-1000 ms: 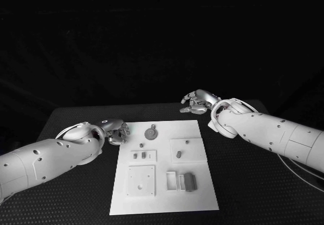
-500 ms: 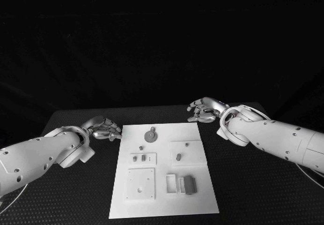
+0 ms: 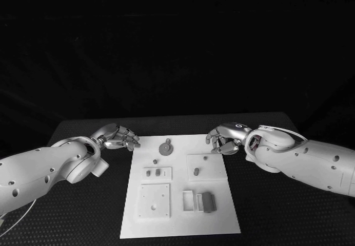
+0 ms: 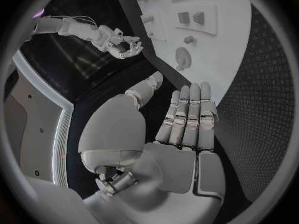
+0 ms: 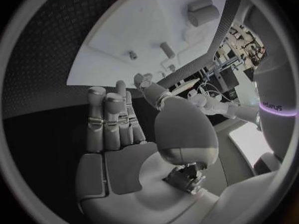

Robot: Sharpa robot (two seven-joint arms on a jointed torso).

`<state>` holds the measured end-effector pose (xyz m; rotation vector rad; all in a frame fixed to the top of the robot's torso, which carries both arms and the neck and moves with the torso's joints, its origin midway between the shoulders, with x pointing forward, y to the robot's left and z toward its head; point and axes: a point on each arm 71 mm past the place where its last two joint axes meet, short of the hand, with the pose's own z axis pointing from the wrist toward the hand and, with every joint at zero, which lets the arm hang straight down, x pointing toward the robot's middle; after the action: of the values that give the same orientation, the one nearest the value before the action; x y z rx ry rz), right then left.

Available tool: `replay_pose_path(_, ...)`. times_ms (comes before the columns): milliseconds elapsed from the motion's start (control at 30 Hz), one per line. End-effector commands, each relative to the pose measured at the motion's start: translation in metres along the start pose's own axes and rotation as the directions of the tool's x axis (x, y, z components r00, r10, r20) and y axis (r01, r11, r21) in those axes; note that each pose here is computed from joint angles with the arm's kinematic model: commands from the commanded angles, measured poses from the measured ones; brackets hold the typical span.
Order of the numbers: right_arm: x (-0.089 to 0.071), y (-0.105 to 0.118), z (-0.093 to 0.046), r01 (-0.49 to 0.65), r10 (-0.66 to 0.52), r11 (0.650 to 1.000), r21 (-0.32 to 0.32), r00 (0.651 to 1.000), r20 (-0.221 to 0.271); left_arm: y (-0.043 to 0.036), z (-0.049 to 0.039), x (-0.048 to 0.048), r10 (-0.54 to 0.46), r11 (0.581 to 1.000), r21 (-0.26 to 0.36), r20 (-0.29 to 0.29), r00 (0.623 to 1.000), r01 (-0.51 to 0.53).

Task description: Assemble the parts on the task board

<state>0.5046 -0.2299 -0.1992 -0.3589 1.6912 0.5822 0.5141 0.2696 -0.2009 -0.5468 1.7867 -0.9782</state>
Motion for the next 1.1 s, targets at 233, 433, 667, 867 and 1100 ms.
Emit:
replay_pose_path(233,0.012,0.009,0.005,0.165,-0.166,0.986,-0.017,0.985,-0.053,-0.0054,0.0023,0.0040,-0.045,0.998,0.039,-0.025,0.999,0.046)
replay_pose_path(433,0.018,0.014,0.010,0.169,-0.171,0.985,-0.028,0.983,-0.067,-0.0057,0.0027,0.0040,-0.045,0.998,0.037,-0.016,0.999,0.045)
replay_pose_path(667,0.028,0.016,0.016,0.168,-0.171,0.985,-0.032,0.981,-0.096,-0.0066,0.0034,0.0053,-0.047,0.998,0.038,-0.019,0.999,0.047)
replay_pose_path(867,0.030,0.017,0.016,0.168,-0.171,0.985,-0.035,0.980,-0.102,-0.0055,0.0037,0.0041,-0.046,0.998,0.033,-0.017,0.999,0.047)
replay_pose_path(1100,0.034,0.020,0.017,0.165,-0.169,0.985,-0.042,0.979,-0.118,-0.0048,0.0035,0.0036,-0.046,0.998,0.030,-0.019,0.999,0.047)
